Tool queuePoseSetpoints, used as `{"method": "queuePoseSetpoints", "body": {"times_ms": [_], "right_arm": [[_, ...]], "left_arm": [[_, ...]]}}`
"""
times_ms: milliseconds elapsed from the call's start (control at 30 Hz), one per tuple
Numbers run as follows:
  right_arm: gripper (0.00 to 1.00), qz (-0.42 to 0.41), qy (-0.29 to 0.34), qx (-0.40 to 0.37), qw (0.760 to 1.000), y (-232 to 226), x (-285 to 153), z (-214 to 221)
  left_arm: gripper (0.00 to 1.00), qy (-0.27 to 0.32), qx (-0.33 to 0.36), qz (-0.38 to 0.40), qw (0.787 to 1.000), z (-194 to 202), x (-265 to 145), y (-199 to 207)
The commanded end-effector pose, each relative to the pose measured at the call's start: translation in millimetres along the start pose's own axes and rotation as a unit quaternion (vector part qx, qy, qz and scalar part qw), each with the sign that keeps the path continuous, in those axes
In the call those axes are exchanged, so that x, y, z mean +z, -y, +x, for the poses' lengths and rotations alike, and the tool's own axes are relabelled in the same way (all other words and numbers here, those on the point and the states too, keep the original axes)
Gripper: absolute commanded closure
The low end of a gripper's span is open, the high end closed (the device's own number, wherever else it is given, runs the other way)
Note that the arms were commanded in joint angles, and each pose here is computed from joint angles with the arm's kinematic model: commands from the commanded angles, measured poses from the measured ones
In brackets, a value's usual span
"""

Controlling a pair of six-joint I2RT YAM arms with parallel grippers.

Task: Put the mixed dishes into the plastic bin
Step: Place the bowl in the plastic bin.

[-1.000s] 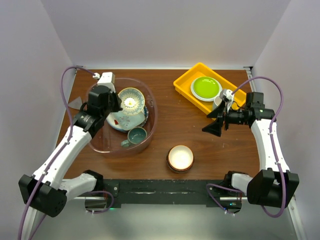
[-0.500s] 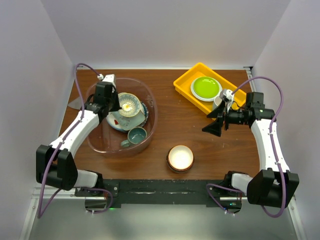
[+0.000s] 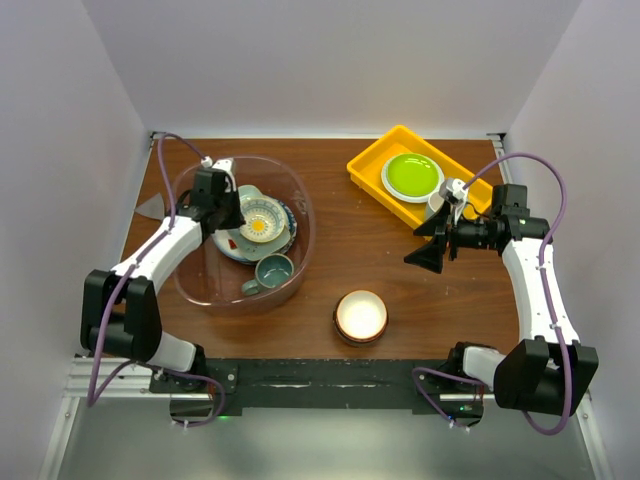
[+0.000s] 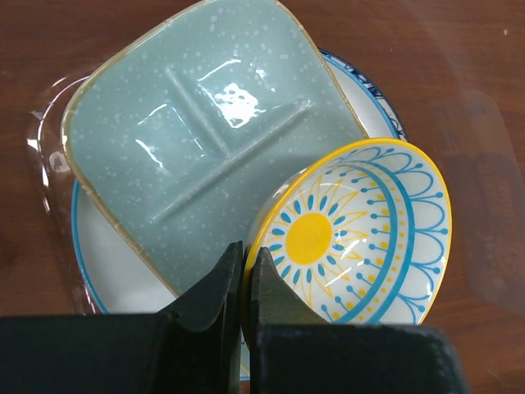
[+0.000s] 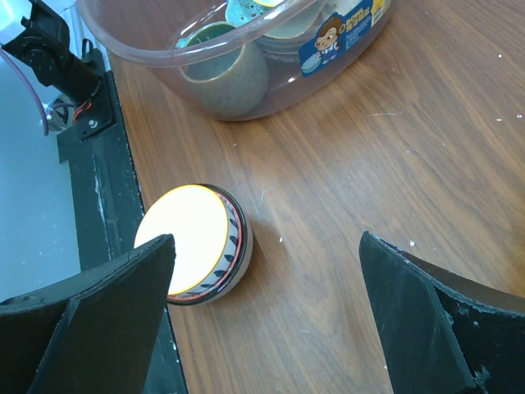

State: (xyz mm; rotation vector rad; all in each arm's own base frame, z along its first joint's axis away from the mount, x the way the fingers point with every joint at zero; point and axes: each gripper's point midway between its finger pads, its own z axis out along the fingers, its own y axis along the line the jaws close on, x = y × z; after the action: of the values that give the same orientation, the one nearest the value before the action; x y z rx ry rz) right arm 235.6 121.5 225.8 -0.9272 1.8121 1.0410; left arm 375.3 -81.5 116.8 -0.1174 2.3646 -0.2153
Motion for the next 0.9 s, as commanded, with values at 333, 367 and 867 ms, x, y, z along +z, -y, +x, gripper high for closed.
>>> {"method": "queuePoseSetpoints", "body": {"times_ms": [333,367,867], "right_arm": [[0.02,0.009,0.007,-0.027,1.0,-3,-4,-6],[0.02,0.009,0.006,-0.026,1.0,-3,-4,-6],[0.02,0.016,0.003,-0.024,1.0,1,-4,-4]], "left_arm": [[0.72,0.04,-0.012,0.014,0.999,-18,-11,-3],[0.66,0.047,-0.011,0.015,0.999,-22,-15,-2],[0.13,0.13,0.015,0.004,0.991,-48,-76,-9]]}}
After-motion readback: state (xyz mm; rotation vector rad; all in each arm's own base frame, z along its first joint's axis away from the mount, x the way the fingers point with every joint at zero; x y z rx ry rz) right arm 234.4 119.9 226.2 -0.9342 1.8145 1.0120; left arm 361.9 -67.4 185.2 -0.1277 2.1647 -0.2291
